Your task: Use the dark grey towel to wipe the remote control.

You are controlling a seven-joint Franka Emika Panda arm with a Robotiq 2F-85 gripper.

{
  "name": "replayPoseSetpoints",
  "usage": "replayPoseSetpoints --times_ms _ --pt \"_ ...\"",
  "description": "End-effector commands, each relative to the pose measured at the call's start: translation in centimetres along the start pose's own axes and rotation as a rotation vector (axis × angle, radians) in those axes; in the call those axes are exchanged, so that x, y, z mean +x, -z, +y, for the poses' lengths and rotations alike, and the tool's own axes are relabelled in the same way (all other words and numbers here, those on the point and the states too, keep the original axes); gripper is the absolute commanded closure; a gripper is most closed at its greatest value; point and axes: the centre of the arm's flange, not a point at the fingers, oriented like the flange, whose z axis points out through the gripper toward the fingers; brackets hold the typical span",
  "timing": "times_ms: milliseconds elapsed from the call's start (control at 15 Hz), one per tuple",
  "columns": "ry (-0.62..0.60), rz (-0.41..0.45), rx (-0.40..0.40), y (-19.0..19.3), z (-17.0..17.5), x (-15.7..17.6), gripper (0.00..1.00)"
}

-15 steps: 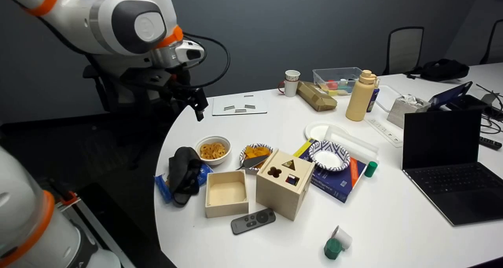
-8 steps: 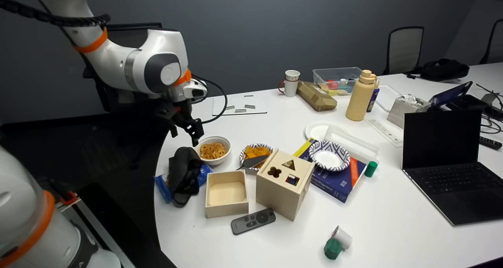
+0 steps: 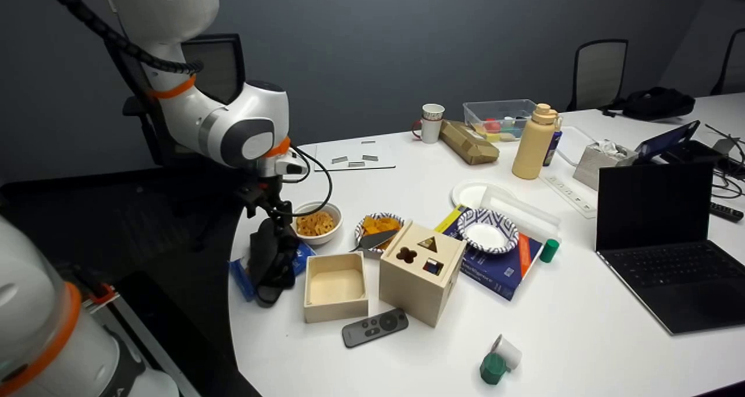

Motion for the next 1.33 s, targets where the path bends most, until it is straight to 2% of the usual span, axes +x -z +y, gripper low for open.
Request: replayPoseSetpoints --times_ms 0,333,400,467,533,600,1067,1267 --pt "0.010 -0.002 0.031 -2.1 -0.3 0.7 0.00" --pt "0.013 -0.021 0.040 -4.1 0.0 0.7 0.00" --pt "0.012 -0.025 0.043 -4.3 0.0 0.7 0.25" --pt "0.012 -0.025 0.047 -4.5 -0.1 0.9 0.27" --pt "0.013 -0.024 0.050 -4.6 -0.1 1.0 0.34" --pt "0.014 -0.024 0.050 -4.7 -0.2 1.0 0.44" --pt "0.014 -0.018 0.053 -4.4 -0.3 1.3 0.98" --pt "0.032 0.001 0.057 -2.7 -1.2 1.1 1.00"
